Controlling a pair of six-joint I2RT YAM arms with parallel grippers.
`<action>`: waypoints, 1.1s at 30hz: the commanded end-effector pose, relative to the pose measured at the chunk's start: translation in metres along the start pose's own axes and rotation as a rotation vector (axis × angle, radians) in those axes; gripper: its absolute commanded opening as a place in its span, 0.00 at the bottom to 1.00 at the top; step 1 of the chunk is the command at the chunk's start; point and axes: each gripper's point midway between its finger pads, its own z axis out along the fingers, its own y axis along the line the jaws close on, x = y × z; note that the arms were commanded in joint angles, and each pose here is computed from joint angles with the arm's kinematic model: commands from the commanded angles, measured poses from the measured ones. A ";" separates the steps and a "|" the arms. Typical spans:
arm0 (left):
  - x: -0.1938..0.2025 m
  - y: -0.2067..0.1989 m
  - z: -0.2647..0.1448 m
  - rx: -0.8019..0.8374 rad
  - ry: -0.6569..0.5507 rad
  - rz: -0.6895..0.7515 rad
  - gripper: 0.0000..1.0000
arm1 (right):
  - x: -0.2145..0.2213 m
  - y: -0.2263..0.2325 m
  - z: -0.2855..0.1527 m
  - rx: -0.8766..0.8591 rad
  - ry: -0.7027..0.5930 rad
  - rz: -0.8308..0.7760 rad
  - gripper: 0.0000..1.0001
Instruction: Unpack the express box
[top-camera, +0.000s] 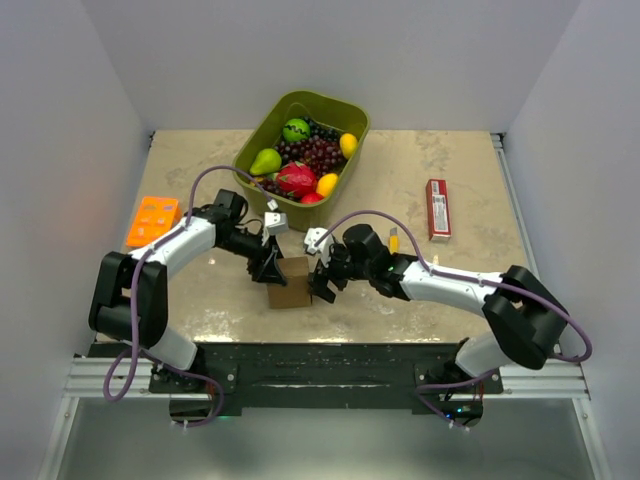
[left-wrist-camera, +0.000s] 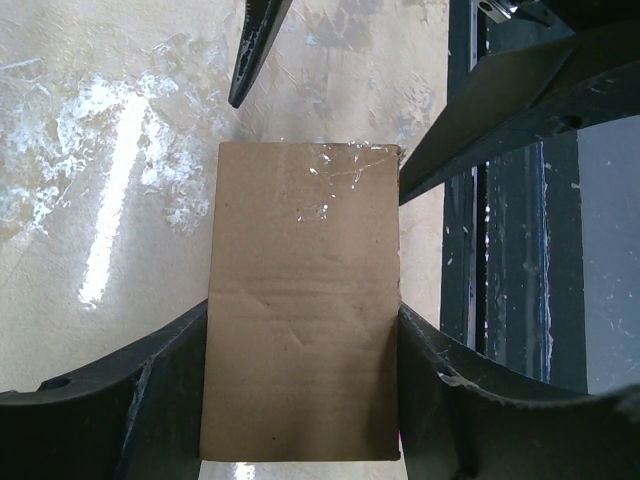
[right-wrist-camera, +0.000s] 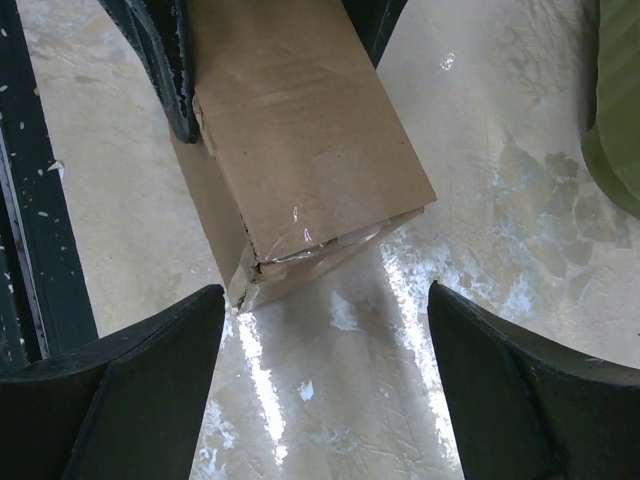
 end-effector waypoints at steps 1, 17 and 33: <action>0.021 -0.003 0.001 0.010 0.067 -0.059 0.31 | -0.021 -0.013 0.000 0.056 -0.056 -0.040 0.84; 0.028 -0.015 0.000 0.063 0.079 -0.001 0.14 | 0.004 -0.049 -0.013 0.186 0.016 -0.033 0.83; -0.002 -0.043 -0.005 0.204 -0.047 0.098 0.11 | -0.002 -0.092 -0.031 0.257 0.005 0.013 0.84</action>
